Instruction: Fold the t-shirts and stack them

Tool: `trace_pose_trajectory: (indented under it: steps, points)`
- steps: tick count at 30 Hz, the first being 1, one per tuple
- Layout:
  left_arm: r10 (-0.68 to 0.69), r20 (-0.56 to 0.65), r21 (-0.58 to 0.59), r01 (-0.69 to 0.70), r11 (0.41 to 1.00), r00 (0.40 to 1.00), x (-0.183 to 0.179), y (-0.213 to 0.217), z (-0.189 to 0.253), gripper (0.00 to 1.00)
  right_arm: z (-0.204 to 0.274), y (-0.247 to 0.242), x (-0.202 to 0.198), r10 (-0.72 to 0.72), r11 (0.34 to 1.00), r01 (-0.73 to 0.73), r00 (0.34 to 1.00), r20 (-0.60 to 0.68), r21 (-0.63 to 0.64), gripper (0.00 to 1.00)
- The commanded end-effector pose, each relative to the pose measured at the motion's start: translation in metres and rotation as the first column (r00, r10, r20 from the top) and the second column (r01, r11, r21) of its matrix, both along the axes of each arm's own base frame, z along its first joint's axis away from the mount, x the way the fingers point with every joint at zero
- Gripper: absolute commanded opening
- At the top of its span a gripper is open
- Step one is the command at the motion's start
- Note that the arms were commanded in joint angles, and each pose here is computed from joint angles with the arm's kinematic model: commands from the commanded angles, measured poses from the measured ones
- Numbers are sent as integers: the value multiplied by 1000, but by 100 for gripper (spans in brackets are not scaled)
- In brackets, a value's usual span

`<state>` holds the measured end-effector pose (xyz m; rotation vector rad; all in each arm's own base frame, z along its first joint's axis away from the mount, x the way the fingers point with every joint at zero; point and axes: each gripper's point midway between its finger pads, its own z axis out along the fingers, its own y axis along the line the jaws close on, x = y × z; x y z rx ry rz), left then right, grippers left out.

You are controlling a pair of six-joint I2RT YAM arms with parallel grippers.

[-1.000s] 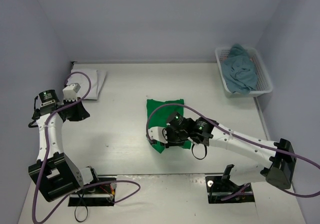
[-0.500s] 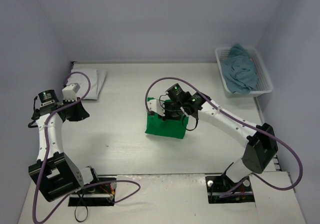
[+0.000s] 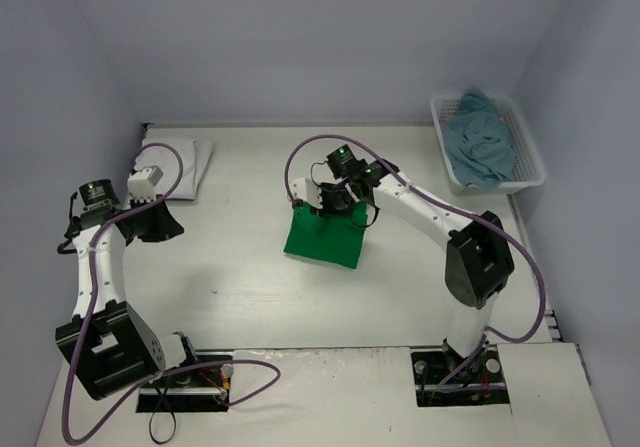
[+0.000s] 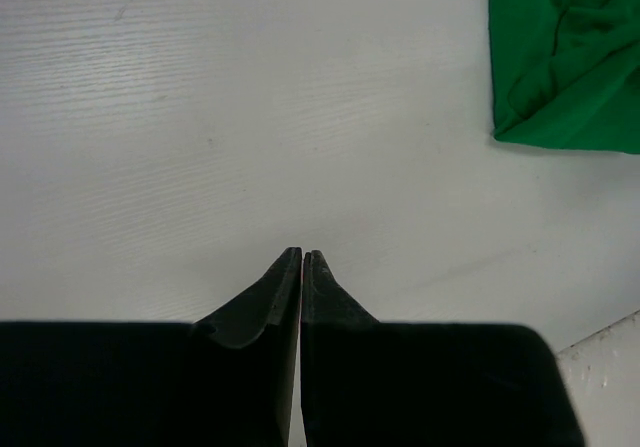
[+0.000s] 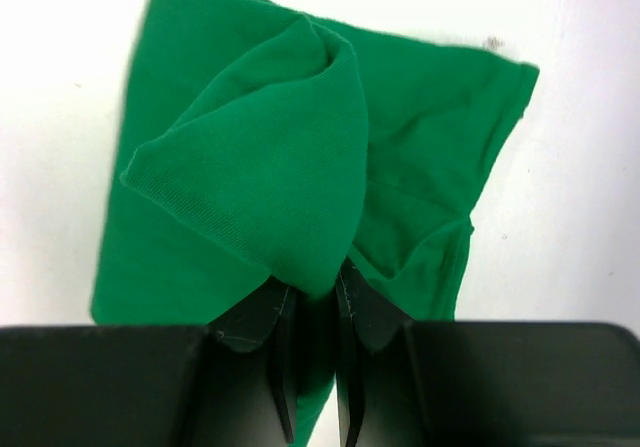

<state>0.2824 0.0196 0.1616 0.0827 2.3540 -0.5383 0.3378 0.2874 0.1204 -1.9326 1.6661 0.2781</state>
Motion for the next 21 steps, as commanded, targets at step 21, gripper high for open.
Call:
trace_pose_trajectory:
  steps: [21]
  points:
    - [-622, 186, 189, 593, 782, 761, 68, -178, 2, 0, 22, -13, 98, -53, 995, 44, 994, 100, 90, 0]
